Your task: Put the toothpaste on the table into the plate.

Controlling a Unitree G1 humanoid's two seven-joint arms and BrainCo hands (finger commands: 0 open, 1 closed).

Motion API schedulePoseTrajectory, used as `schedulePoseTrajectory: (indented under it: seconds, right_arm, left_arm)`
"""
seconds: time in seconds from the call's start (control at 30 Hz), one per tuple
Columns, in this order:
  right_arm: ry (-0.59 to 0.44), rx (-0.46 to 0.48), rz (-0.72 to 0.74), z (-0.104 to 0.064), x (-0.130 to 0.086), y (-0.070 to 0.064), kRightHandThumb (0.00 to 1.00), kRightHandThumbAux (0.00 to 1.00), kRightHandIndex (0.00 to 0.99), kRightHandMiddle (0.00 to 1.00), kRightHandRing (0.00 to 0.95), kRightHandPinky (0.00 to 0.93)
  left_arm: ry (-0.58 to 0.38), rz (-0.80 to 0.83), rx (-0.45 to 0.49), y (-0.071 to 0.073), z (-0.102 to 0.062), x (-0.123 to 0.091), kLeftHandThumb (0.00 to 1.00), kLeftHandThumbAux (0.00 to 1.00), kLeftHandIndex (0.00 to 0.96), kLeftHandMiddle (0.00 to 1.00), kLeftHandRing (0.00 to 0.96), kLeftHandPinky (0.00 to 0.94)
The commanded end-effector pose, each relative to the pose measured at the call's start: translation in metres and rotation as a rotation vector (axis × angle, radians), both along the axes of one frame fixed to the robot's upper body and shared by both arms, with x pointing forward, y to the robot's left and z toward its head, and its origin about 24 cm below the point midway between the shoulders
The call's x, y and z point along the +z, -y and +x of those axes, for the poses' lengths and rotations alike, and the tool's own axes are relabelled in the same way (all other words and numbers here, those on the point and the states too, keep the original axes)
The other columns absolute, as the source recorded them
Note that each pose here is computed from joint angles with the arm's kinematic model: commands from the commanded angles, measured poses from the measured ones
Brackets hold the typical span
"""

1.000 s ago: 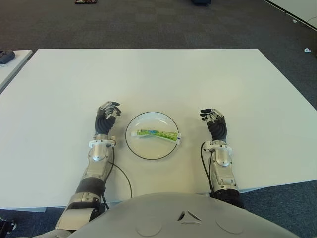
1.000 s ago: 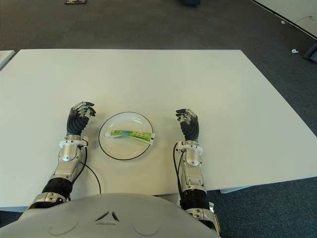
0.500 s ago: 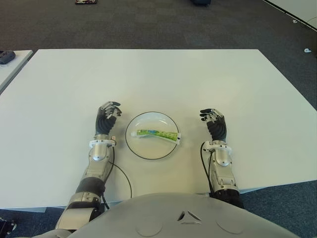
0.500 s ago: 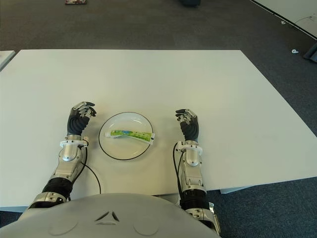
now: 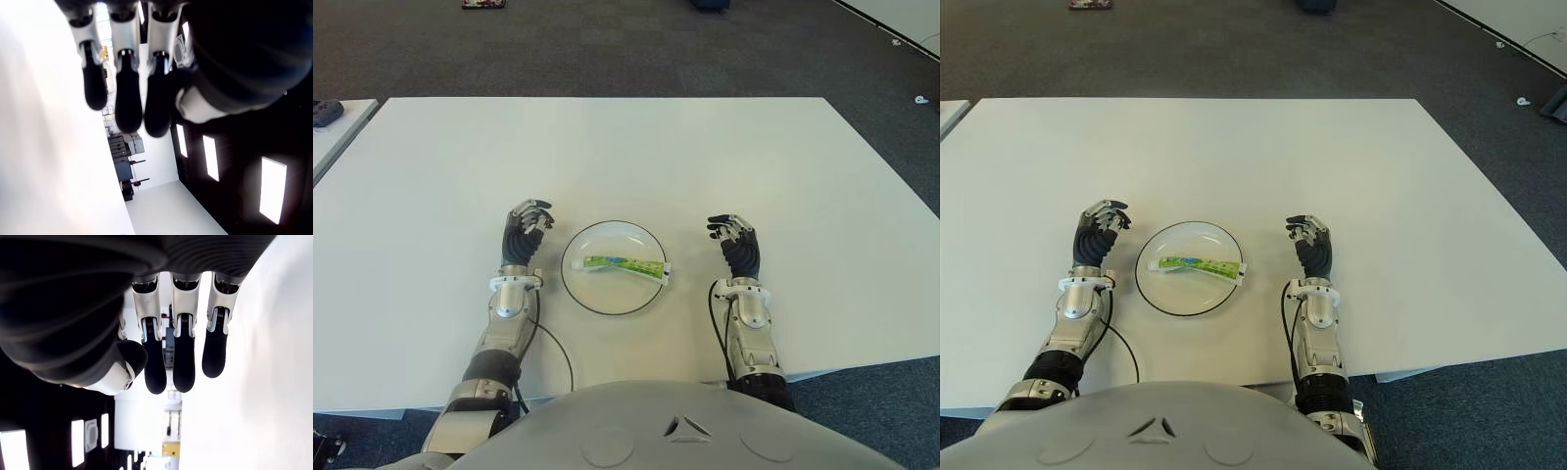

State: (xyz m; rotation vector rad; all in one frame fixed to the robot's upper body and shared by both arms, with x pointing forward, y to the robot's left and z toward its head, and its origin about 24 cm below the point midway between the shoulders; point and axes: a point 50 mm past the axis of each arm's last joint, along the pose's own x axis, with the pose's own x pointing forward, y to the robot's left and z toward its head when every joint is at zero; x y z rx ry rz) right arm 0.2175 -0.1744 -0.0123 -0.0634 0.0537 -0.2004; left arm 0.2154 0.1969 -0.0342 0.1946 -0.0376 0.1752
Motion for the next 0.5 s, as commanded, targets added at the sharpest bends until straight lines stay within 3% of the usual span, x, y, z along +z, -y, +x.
schedulePoseTrajectory:
  seconds: [0.03, 0.5]
  right_arm:
    - [0.004, 0.006, 0.018, -0.0008, 0.0001, -0.0022, 0.707, 0.731, 0.425, 0.422, 0.411, 0.418]
    - [0.003, 0.019, 0.032, -0.0010, -0.0008, -0.0023, 0.706, 0.731, 0.424, 0.425, 0.410, 0.414]
  left_arm:
    - [-0.082, 0.012, 0.010, 0.0009, -0.0155, -0.0173, 0.701, 0.718, 0.430, 0.608, 0.610, 0.579]
    - [-0.089, 0.015, 0.008, -0.0005, -0.0174, -0.0173, 0.699, 0.718, 0.429, 0.573, 0.579, 0.551]
